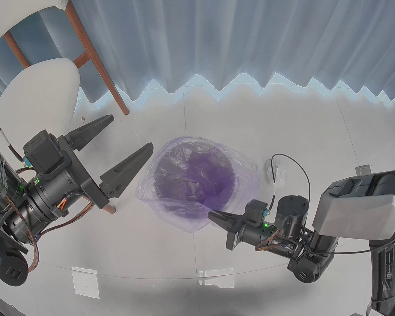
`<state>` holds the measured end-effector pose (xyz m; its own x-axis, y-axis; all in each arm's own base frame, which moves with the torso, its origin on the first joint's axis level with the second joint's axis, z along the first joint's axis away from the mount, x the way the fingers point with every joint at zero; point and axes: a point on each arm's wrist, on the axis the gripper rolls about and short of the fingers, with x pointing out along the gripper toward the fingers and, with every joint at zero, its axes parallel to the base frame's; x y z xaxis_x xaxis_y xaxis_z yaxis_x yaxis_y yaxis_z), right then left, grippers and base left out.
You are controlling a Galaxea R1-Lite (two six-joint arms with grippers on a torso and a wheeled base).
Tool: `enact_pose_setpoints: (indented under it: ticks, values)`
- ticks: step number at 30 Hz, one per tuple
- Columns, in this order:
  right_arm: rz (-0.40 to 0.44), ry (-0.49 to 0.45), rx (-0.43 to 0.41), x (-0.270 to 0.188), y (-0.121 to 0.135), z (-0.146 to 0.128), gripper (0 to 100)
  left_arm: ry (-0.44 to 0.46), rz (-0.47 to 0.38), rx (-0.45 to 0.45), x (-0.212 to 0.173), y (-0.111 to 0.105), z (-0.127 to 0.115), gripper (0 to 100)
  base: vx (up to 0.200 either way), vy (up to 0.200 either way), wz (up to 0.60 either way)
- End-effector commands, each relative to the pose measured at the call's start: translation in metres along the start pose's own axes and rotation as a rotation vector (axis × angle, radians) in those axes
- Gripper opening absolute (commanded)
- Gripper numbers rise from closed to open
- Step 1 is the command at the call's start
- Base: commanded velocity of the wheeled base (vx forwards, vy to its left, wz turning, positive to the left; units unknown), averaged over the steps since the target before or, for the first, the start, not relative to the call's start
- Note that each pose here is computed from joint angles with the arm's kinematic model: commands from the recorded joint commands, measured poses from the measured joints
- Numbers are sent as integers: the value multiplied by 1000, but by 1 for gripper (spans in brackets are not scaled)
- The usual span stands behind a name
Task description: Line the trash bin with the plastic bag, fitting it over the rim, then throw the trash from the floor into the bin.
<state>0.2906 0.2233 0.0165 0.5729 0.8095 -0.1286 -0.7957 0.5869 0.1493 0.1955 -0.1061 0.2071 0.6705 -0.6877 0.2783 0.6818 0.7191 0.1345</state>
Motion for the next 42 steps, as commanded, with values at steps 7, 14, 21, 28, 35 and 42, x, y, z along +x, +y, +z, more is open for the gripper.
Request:
enact_pose_setpoints:
  ticks: [7,14,21,28,35,42]
  values:
    - [-66,205,53,-5,38,-63,0,-4,-5,0,0,-1,1,100,0,0,0]
    - [-70,200,75,18,34,-86,0,-1,-5,-1,-1,-1,0,100,0,0,0]
    - [-209,175,82,34,18,-106,0,-1,-5,-1,-1,-1,0,100,0,0,0]
    - [-233,155,130,35,11,-104,0,5,-6,-2,-1,-1,-1,100,0,0,0]
    - [-310,113,143,37,-4,-99,0,5,-7,-2,-1,-2,-1,100,0,0,0]
    - [-325,105,173,37,-7,-99,0,5,-6,-2,0,-1,-1,100,0,0,0]
